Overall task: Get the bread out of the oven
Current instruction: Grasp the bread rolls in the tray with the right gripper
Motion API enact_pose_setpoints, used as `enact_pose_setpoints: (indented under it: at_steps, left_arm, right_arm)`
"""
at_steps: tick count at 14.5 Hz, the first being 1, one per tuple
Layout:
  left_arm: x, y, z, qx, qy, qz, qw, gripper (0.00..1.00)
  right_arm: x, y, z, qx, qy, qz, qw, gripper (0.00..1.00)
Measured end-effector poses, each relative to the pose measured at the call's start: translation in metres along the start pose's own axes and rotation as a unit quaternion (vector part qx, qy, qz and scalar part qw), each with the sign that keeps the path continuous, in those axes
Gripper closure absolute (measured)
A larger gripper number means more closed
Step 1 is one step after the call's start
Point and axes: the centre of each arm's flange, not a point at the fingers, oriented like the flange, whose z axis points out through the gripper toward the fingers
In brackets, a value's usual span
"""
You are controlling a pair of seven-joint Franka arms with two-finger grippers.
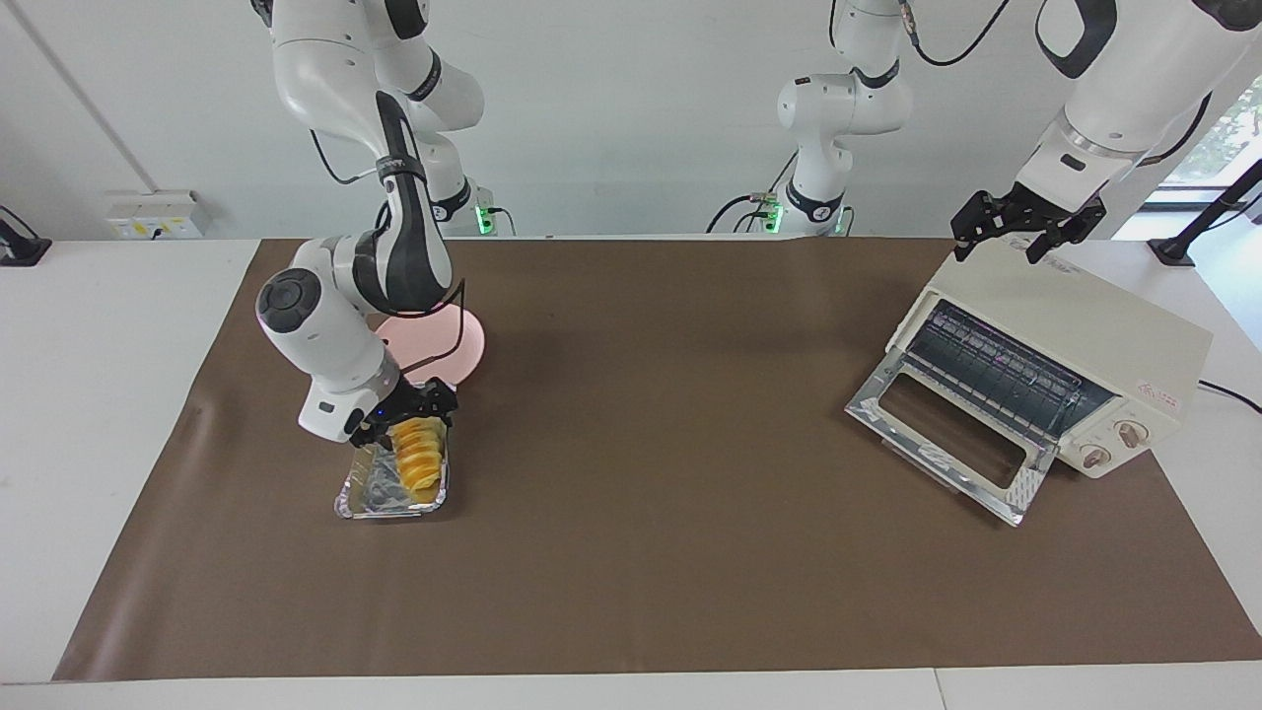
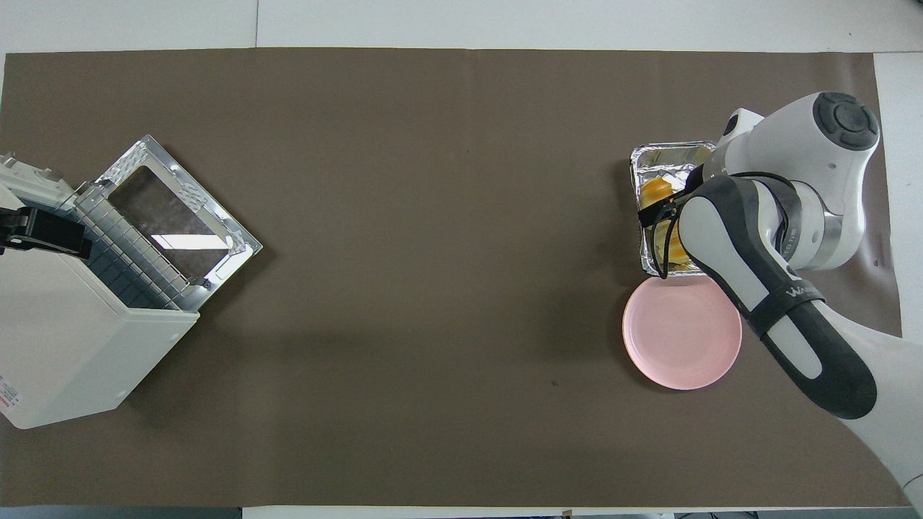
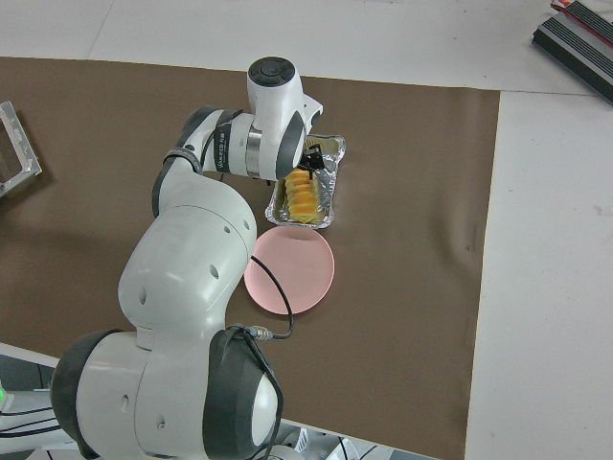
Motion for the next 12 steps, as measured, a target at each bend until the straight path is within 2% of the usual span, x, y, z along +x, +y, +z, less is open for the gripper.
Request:
enact_pose_setpoints:
  at_steps: [4, 9, 11, 12]
  left_arm:
    - [0.0, 0.0, 0.0, 0.0, 0.0, 0.0, 1.0, 0.0]
    - [0.0, 0.0, 0.0, 0.0, 0.0, 0.0, 1.0, 0.0]
    - [0.0, 0.0, 0.0, 0.0, 0.0, 0.0, 1.0, 0.0]
    - [0.0, 0.0, 0.0, 0.0, 0.0, 0.0, 1.0, 0.0]
  right_arm:
    - [-0.003, 0.003, 0.01, -0.009, 0.014, -0.008, 1.0, 0.0]
    - [-0.014, 0.015, 0.024, -0.011, 0.014, -0.009, 1.0, 0.0]
    - [-0.016, 0.015, 0.029, -0.013, 0.017, -0.008, 1.0, 0.03]
    - [-0.017, 0.015, 0.031, -0.014, 0.017, -0.008, 1.0, 0.09]
